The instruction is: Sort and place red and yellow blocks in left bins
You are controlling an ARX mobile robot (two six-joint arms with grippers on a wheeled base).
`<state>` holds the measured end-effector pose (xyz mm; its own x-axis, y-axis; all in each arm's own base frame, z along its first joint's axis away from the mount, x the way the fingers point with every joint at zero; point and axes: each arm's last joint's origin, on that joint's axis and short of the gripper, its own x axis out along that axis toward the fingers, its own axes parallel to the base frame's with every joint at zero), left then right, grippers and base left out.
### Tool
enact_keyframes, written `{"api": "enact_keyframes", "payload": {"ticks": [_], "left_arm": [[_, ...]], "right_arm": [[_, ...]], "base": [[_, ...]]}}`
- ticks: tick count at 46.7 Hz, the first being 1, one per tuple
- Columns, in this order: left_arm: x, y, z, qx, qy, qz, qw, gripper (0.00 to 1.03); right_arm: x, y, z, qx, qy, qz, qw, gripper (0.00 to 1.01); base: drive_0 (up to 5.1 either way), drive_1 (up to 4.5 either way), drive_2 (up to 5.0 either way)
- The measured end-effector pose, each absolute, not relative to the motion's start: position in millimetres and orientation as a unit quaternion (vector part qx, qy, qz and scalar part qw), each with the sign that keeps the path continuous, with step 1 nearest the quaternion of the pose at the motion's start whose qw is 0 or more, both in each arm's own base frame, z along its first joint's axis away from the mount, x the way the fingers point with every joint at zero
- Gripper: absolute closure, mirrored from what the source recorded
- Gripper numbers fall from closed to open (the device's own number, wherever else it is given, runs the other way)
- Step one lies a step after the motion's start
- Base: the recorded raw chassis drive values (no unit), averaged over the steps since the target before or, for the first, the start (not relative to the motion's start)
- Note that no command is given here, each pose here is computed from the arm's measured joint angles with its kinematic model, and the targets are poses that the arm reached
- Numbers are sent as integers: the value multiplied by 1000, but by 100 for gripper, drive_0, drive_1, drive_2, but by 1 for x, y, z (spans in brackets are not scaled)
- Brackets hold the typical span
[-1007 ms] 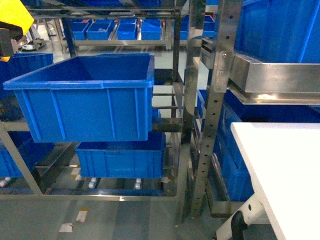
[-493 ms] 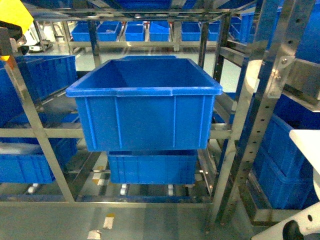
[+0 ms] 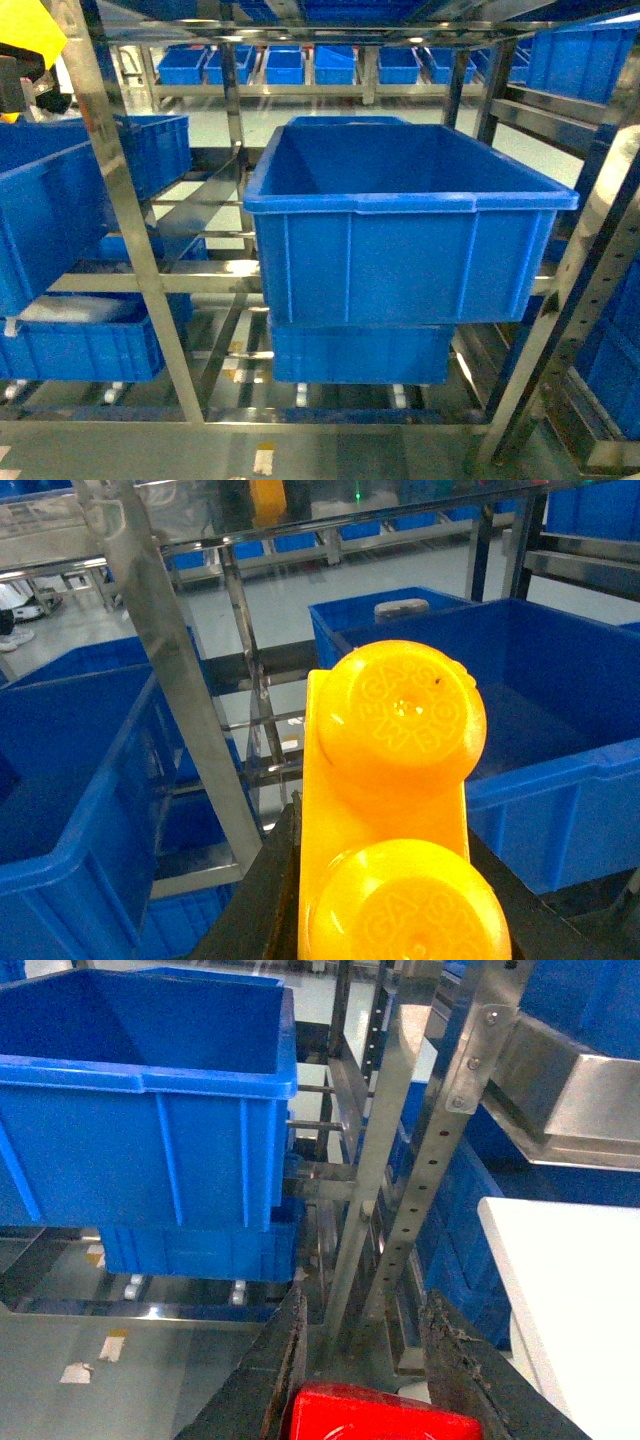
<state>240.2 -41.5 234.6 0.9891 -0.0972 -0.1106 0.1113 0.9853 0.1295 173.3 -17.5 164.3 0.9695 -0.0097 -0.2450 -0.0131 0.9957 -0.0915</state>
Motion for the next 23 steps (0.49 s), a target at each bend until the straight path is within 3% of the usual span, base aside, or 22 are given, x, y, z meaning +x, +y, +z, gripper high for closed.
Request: {"api": "enact_keyframes", "payload": {"ticks": [23], "left_arm": [[240,-41,234,68,54,-53,995,77]], "right_arm": [[173,-18,164,-46,123,1,991,73]], "base": [[-467,379,103]]}}
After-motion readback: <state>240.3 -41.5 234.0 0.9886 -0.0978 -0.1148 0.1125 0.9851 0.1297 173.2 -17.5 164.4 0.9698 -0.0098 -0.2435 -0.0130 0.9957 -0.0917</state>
